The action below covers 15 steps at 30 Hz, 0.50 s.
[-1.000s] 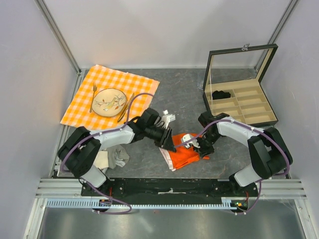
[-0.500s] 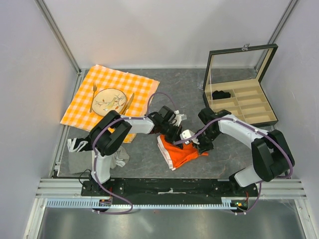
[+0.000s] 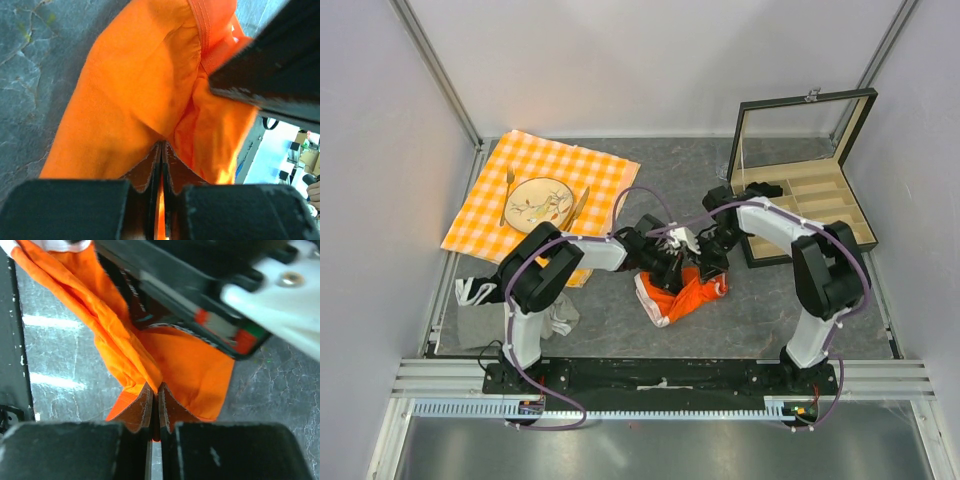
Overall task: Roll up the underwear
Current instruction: Fold the underwear at the center of the board.
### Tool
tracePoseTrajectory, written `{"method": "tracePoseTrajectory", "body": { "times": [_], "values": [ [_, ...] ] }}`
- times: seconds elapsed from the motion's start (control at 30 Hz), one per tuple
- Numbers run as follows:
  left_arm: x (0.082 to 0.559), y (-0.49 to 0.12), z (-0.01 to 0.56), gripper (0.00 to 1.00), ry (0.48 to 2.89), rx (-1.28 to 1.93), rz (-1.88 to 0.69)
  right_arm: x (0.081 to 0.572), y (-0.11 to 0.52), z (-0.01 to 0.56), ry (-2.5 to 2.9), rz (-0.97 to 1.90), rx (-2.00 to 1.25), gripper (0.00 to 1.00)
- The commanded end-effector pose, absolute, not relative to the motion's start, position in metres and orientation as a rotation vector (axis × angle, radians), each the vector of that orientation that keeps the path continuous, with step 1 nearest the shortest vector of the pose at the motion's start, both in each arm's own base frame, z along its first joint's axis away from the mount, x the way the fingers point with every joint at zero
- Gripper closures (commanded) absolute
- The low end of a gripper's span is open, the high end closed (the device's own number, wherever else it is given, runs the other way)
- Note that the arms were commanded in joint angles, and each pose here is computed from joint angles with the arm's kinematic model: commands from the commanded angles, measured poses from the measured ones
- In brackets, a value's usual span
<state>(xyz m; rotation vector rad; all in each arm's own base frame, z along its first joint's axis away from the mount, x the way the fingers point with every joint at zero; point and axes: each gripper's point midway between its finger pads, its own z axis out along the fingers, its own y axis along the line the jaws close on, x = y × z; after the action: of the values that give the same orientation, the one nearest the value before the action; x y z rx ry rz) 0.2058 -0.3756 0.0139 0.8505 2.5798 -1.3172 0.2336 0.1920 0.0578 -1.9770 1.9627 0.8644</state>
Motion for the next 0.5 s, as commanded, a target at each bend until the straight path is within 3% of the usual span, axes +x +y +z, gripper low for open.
{"method": "tracePoseTrajectory", "body": {
  "times": [0.0,0.47],
  "values": [
    [0.196,-0.35,-0.021,0.9,2.651,0.888,-1.171,0.259,0.203,0.061,2.009,0.907,-1.868,0.92],
    [0.205,-0.354,-0.009,0.88,2.603,0.808,-1.227,0.296,0.19,0.019,2.215,0.7,-1.679,0.92]
  ]
}}
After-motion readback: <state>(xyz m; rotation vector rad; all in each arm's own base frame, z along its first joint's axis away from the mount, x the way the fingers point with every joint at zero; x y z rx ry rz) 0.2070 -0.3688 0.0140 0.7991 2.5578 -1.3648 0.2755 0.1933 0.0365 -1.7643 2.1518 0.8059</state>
